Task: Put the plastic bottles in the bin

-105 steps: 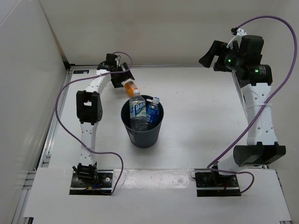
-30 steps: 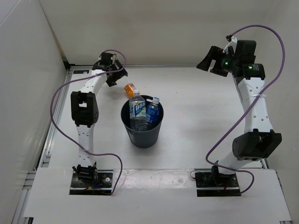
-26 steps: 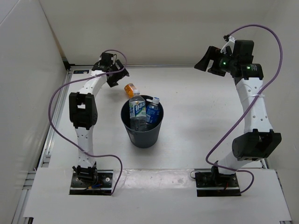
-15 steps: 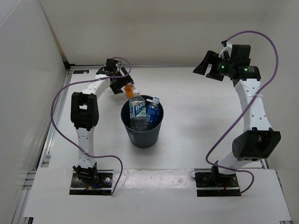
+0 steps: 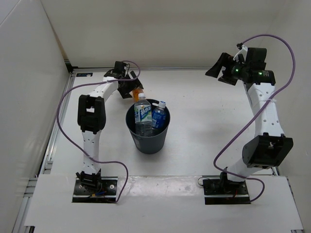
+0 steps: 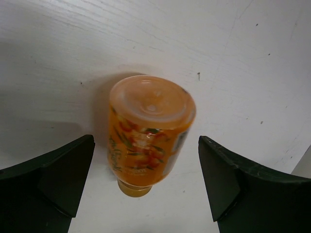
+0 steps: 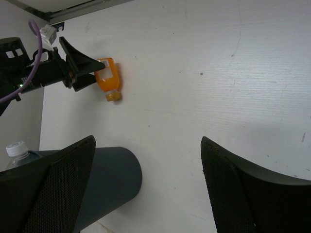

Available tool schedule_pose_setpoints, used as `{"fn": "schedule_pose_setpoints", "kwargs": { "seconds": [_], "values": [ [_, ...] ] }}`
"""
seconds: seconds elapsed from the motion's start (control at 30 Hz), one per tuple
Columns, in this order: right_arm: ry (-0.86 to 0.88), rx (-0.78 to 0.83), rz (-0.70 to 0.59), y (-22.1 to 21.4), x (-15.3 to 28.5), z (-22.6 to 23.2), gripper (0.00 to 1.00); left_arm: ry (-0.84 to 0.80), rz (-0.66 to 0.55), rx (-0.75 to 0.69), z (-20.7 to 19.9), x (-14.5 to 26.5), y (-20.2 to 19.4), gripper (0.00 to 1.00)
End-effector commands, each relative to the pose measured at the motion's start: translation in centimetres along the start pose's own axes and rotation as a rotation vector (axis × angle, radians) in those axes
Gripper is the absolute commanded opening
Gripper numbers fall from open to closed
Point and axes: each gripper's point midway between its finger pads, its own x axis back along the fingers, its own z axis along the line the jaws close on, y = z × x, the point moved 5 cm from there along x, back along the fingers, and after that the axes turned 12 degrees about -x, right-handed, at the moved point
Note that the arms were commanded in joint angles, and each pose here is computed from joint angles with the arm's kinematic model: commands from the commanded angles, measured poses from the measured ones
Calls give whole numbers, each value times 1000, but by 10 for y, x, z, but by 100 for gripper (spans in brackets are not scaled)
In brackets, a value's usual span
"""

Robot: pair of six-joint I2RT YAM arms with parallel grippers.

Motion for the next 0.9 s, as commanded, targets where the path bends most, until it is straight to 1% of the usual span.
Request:
{"fn": "schedule_pose_setpoints", "kwargs": {
  "seconds": [0.0, 0.03, 0.07, 0.1, 0.17, 0.3, 0.33, 0.4, 0.43, 0.53, 0.57, 0.63, 0.67, 0.73, 0.77, 0.8, 0.83, 0.87],
  "values": [
    [48, 21, -51, 11, 10, 10, 90, -22, 11, -20, -9, 6, 7, 99],
    [44, 18, -53, 12, 10, 8, 90, 0, 56, -9, -1, -4, 0, 99],
    [44, 14, -56, 13, 11, 7, 90, -5, 50, -13, -3, -3, 5, 98],
    [46, 6, -54, 14, 10, 6, 90, 1, 59, -16, -3, -1, 6, 94],
    [42, -14, -54, 16, 9, 1, 90, 4, 67, -14, 1, -6, 7, 90],
    [37, -38, -65, 21, 7, -7, 90, -8, 53, -7, 3, -6, 14, 79],
    [37, -43, -64, 22, 6, -8, 90, -10, 62, -3, 6, -9, 13, 72],
    [40, -52, -65, 24, 5, -11, 90, -22, 61, -5, 6, -10, 15, 63],
    [37, -59, -62, 24, 4, -13, 90, -26, 57, -5, 7, -8, 18, 57],
    [37, -74, -65, 26, 5, -15, 90, -26, 25, -9, 13, -1, 29, 48],
    [37, -81, -60, 25, 4, -17, 90, -11, 12, -4, 17, 2, 32, 46],
    [40, -87, -67, 26, 5, -16, 90, 5, -48, 15, 29, 24, 51, 43],
    [45, -99, -64, 26, 5, -16, 90, 20, -66, 21, 35, 28, 56, 42],
    [42, -126, -57, 25, 2, -20, 90, 53, -163, 35, 50, 62, 80, 39],
    [47, -141, -55, 25, 2, -20, 90, 71, -215, 35, 57, 84, 93, 34],
    [51, -150, -55, 25, 1, -19, 90, 89, -240, 34, 62, 95, 98, 33],
    [45, -176, -46, 22, -2, -24, 90, 94, -296, 35, 68, 121, 111, 32],
    [45, -194, -48, 22, -1, -24, 90, 109, -332, -4, 71, 142, 117, 31]
  ]
}}
